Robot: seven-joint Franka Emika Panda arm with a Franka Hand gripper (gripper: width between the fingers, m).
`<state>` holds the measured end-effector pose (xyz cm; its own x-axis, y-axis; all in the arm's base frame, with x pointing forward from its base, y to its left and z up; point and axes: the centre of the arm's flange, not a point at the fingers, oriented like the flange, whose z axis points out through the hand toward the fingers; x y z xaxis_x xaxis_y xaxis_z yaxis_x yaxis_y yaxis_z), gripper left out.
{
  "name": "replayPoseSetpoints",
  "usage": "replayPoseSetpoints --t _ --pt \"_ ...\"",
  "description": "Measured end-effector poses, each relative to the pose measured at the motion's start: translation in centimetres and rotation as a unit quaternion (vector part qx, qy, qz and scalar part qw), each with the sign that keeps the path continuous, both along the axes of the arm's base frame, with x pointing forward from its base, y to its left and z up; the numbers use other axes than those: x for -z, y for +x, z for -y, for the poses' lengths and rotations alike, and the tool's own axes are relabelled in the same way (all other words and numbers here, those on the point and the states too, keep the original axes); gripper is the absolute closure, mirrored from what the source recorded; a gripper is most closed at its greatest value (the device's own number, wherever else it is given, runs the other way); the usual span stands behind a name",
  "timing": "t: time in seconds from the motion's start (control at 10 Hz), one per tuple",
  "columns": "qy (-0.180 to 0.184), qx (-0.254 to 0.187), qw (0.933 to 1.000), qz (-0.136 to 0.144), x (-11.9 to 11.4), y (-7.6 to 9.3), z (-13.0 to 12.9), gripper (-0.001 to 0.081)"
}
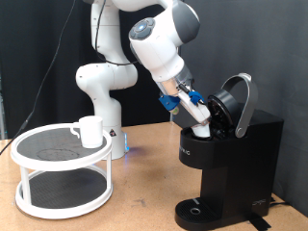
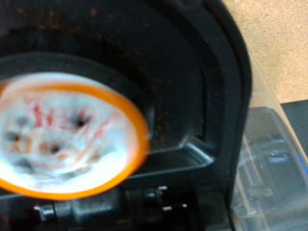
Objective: Make a cup of coffee with the keurig machine
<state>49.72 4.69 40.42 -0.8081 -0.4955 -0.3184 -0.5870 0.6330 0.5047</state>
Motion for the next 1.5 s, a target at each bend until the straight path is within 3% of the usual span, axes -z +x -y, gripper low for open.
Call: replayPoseSetpoints --t 0.3,0.7,1.0,1.5 --pt "-0.004 0.005 1.0 0.003 0.7 0.3 0.3 0.0072" --pt "0.053 -0.002 0.9956 0.077 -1.7 0.0 1.6 0.0072" --pt "0.073 0.011 0.9941 0.079 -2.1 0.2 1.5 0.0072" --pt "0.139 0.036 0.9807 0.132 -9.1 0.4 1.6 0.0072"
